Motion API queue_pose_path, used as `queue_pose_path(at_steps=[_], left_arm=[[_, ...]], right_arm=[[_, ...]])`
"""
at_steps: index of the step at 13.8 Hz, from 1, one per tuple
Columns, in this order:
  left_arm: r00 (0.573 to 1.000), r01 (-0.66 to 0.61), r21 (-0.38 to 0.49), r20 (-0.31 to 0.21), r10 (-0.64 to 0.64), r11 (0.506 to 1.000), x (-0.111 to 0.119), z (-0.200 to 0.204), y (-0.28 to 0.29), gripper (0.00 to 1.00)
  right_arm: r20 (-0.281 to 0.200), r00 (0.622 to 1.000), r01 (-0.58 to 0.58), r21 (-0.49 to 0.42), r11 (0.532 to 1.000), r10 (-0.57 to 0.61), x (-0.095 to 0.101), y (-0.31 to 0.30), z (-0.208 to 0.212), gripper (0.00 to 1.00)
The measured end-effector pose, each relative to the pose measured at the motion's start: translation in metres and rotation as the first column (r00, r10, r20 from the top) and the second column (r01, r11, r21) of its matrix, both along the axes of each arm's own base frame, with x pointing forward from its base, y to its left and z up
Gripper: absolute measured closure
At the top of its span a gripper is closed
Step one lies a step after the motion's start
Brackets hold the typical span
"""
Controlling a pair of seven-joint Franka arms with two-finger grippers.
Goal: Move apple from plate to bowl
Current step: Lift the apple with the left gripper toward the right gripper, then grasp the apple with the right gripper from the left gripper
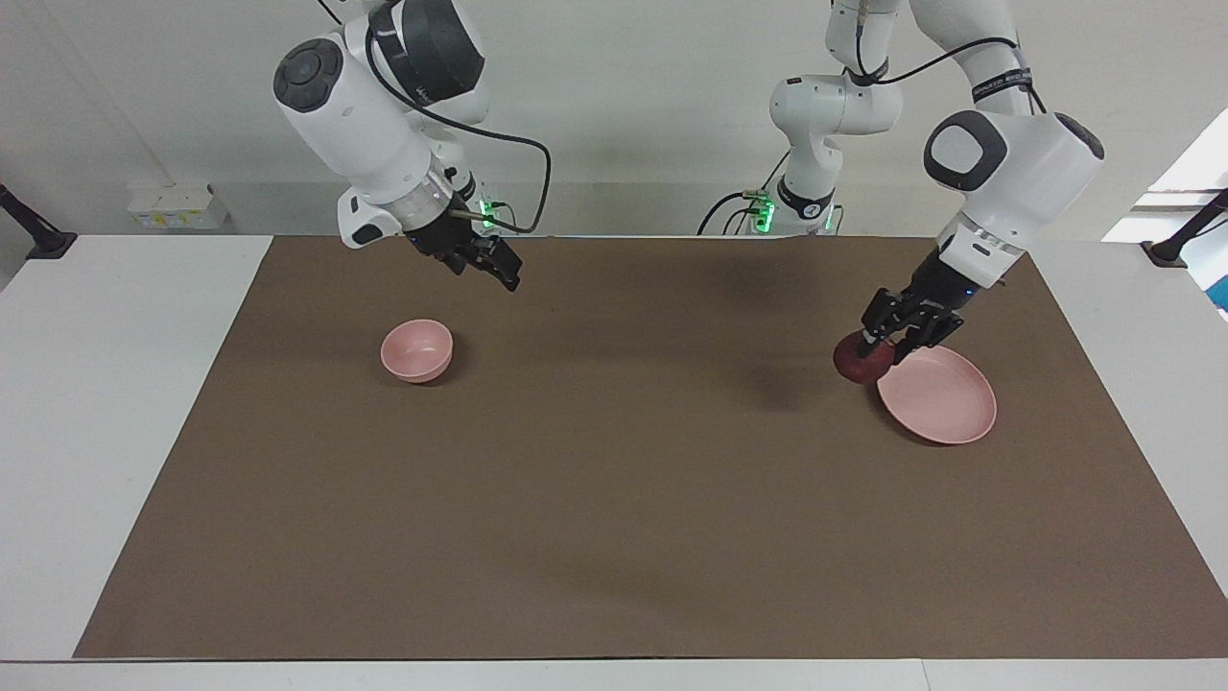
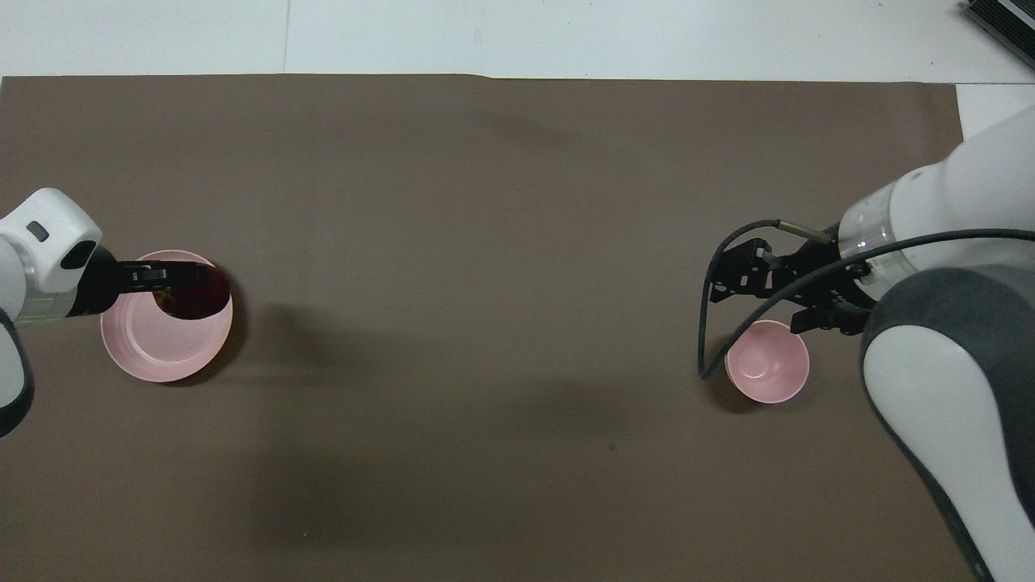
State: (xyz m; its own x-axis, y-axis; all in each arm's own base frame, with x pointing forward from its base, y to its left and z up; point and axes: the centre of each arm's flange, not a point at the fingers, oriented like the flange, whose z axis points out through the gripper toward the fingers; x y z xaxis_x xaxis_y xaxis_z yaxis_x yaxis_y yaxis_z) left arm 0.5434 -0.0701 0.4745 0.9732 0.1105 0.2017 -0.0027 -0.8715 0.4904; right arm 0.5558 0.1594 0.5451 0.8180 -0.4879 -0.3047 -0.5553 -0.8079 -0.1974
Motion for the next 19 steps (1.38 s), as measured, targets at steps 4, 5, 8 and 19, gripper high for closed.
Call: queue_pose_path(at_steps=[4,5,8,19], left_arm=[[0.997,-0.069,-0.229,0.022,0.076,0.971,-0.002,0.012,-0.057,0.40],[0.996,-0.080,-0.268,0.025,0.090,0.960,-0.004,0.014,-0.070,0.40],[0.989,-0.104,-0.338,0.063,0.133,0.935,-0.015,0.019,-0.120,0.40],[0.978,-0.149,-0.402,0.078,0.196,0.904,-0.052,0.019,-0.196,0.40]], right_arm=[[-0.106,0.966,0.245,0.096,0.965,-0.235,0.009,0.053,-0.028,0.00],[-0.133,0.947,0.307,0.112,0.945,-0.292,0.012,0.064,-0.032,0.00],[-0.190,0.888,0.447,0.148,0.882,-0.418,0.019,0.081,-0.038,0.00],[-0.182,0.827,0.559,0.175,0.810,-0.531,0.017,0.136,-0.044,0.00]])
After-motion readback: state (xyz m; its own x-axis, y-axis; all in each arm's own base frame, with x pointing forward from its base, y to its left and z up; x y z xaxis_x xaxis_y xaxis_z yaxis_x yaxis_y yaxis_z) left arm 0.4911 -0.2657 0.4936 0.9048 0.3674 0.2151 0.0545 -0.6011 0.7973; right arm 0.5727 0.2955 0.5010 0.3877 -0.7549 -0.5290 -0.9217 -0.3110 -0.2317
